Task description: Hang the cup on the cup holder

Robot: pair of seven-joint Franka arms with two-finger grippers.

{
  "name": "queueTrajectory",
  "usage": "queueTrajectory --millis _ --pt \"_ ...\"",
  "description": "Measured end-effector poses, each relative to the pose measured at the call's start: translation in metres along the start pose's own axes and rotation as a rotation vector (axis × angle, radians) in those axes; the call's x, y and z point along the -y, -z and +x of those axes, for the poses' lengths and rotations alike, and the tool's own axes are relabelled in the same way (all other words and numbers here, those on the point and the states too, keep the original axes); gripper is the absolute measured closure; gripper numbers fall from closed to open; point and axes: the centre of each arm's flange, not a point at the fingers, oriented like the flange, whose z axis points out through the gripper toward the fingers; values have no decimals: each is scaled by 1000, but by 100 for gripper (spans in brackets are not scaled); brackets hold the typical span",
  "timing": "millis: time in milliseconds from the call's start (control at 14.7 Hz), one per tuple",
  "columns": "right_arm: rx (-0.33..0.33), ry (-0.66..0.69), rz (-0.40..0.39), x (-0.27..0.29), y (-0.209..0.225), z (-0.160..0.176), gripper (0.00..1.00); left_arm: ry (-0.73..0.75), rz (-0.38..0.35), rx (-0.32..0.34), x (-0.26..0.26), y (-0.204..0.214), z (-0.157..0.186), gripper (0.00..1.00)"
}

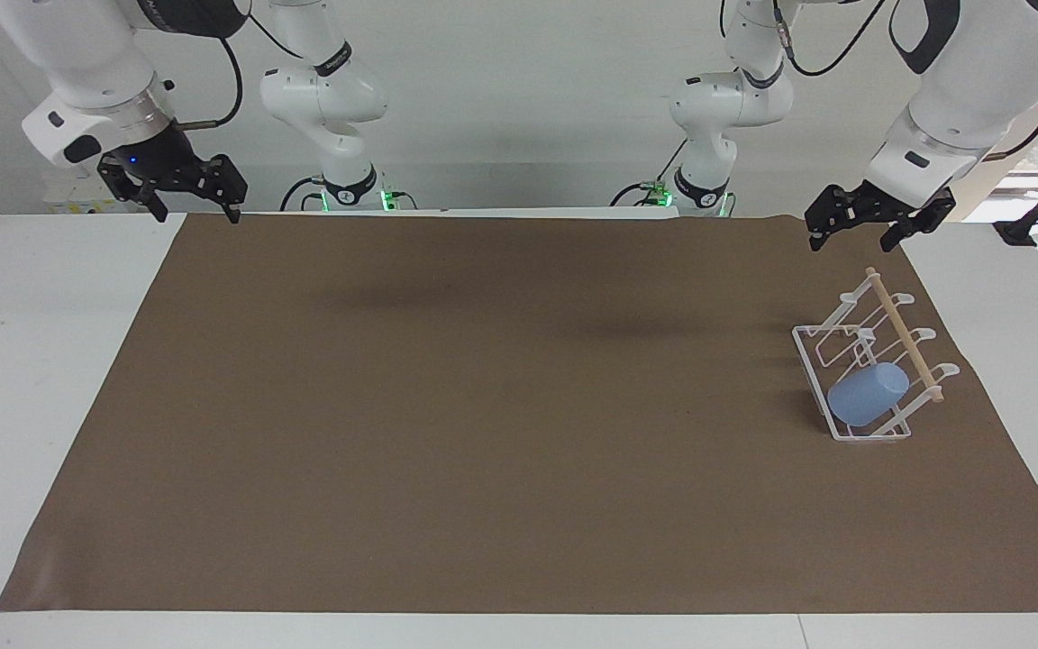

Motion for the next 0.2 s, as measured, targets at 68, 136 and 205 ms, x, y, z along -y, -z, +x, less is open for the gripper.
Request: queueTrajectory --millis 68,136,205 --pt "0 0 0 0 0 0 0 3 3 1 0 0 -6 0" --pt "0 0 0 0 0 0 0 5 7 -4 0 -1 -13 0" --pt "0 0 0 0 0 0 0 7 10 -15 0 -2 -18 0"
